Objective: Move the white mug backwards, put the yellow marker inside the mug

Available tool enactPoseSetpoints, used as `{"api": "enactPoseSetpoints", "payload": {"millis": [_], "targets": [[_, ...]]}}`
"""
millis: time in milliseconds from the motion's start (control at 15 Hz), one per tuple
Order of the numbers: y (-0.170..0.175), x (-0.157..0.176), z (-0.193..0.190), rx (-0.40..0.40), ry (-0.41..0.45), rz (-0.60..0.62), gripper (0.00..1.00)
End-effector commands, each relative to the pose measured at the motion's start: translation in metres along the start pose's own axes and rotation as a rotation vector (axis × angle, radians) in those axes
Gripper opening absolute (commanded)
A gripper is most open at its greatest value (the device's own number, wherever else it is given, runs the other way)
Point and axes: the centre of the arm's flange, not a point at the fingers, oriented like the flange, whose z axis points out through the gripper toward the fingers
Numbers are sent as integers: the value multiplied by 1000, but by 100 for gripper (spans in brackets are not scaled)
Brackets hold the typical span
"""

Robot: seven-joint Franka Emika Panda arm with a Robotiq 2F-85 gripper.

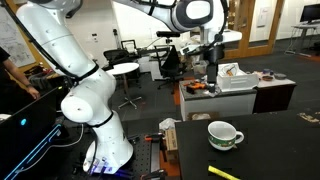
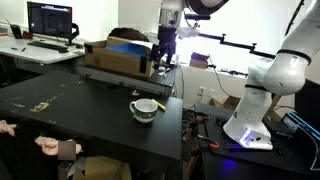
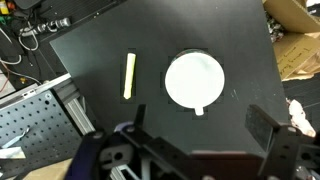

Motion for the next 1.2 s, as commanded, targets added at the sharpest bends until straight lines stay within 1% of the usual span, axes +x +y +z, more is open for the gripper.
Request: {"api": "enactPoseSetpoints", "payload": {"millis": [0, 133, 267, 333, 467, 667, 1000, 1133], "targets": [[-1, -3, 17, -23, -37, 52, 100], [-2, -2, 30, -17, -34, 50, 100], [-4, 3, 44, 15, -31, 47, 100], [-5, 5, 53, 25, -13, 58, 100], [-5, 9, 70, 28, 0, 69, 100], [-1, 13, 94, 34, -7, 88, 100], [4, 16, 118, 15, -29, 116, 100], [7, 14, 121, -23, -38, 125, 100]]}}
